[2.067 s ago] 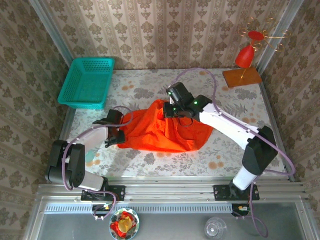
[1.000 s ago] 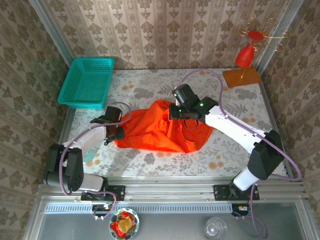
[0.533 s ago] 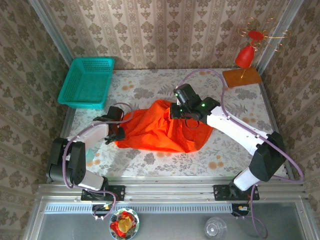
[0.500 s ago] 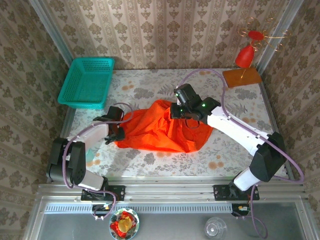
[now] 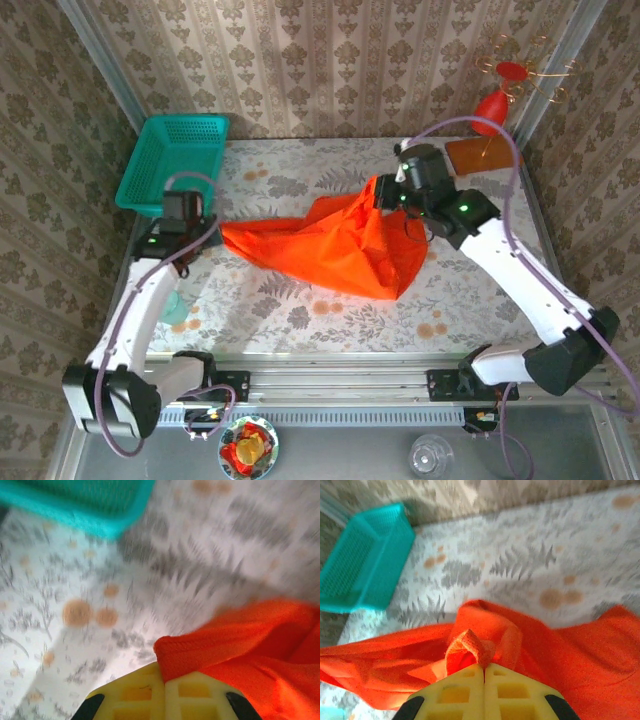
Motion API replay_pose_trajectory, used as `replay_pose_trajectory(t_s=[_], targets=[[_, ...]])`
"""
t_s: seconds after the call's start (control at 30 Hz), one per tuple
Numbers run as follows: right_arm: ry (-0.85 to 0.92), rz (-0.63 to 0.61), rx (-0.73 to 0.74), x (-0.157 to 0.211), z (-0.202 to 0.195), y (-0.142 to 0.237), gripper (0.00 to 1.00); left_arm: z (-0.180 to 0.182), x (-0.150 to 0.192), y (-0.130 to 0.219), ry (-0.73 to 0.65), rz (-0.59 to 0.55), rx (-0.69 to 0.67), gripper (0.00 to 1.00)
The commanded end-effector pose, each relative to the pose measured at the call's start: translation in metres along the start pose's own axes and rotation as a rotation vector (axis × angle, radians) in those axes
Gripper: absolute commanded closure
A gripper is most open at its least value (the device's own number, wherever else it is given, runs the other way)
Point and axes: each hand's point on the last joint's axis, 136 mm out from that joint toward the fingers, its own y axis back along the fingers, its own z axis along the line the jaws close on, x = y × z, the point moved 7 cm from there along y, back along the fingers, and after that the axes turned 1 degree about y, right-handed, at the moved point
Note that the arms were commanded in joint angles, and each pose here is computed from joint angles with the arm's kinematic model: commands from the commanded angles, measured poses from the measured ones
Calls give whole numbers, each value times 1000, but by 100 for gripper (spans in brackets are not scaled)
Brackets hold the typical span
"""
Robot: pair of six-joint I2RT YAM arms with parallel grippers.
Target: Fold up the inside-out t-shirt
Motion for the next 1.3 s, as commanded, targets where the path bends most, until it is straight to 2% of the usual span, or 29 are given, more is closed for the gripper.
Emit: replay_pose_trajectory(t_s=[0.0,0.17,0.23,0.33,0.37,0.47,0.63,0.77,0.9,1.17,1.27], targets=[[25,-179,24,-45,-6,51,100,-12,-46,47,27,-136,186,100],[15,-374,102,-80,-26,118,100,-25,-102,110,59,-355,404,100],[-2,-435,134,-81,-34,142,100,-26,-107,123,68,-405,409,100],[-36,-435,169,-63,-47,151,100,-21,-97,115,103,-398,404,100],[-49,-407,177,-53,-51,146,100,-20,-91,107,109,-371,405,100],[-97,-238,208,-6,-69,110,100,-14,-53,60,143,-191,417,100],[-159,165,282,94,-105,22,100,-8,36,-37,187,174,446,100],[-150,403,372,146,-126,-22,80,-4,84,-86,191,360,404,100],[-116,460,377,162,-124,-28,71,0,97,-105,182,402,373,100],[-1,497,266,175,-86,-14,63,-2,84,-101,149,376,364,100],[7,561,168,190,-72,-22,63,-2,82,-99,146,369,365,100]])
